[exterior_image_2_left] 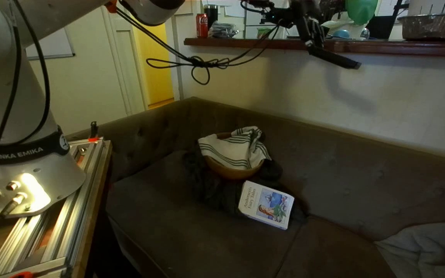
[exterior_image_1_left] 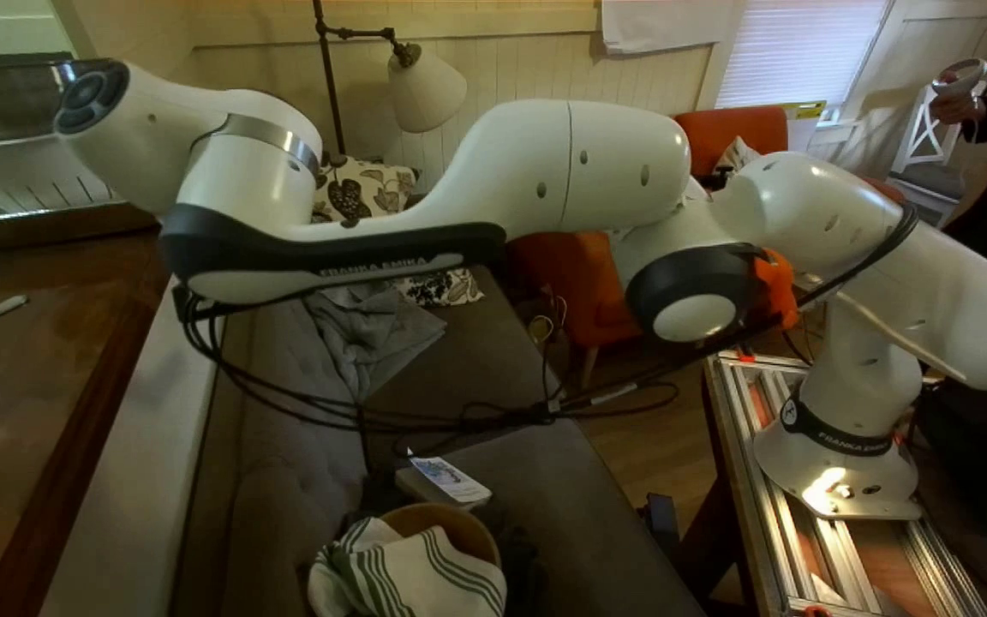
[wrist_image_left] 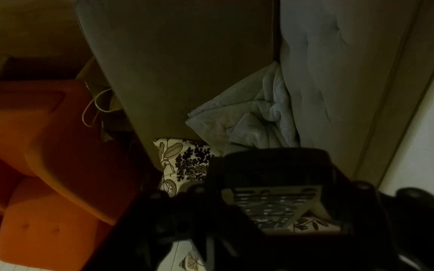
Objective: Put the black remote control on the backrest of the sofa.
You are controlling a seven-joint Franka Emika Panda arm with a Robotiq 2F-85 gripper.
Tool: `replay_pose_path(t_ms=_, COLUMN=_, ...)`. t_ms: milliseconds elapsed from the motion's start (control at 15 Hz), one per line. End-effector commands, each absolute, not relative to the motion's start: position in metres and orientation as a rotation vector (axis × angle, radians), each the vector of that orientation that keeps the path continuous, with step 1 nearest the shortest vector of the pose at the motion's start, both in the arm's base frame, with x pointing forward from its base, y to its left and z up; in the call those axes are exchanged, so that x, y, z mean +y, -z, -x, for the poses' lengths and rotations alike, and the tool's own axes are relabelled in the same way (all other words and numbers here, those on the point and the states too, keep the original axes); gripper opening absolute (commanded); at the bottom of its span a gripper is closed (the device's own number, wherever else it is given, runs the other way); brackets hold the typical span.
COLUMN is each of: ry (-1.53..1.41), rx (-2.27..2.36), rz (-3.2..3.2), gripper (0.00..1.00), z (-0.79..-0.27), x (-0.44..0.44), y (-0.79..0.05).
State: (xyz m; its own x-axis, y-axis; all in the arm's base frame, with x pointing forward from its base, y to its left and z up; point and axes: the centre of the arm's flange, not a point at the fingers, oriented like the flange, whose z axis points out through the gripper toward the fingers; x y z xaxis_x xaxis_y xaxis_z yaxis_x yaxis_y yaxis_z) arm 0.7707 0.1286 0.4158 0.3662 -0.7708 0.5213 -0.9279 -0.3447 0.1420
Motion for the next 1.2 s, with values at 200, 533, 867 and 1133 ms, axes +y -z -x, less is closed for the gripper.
replay_pose_path(t_ms=200, ry=-0.491, rx=-1.455, rz=-2.324, gripper=0.37, z=-0.771, x=-0.008, y=-0.379)
replay_pose_path(t_ms=533, ry=-0.649, rx=-1.246, rz=-2.401, gripper=0.37, z=-0.800, x=-0.048, y=-0.317)
replay_pose_path(t_ms=867, ry=-0.590, rx=-1.094, rz=-2.351, gripper=0.37, z=-0.799, x=-0.082, y=-0.252)
replay_pose_path(t_ms=1133, ry=-0.567, rx=-1.066, rz=-2.129, gripper=0.37, z=-0.809, x=-0.095, y=-0.234)
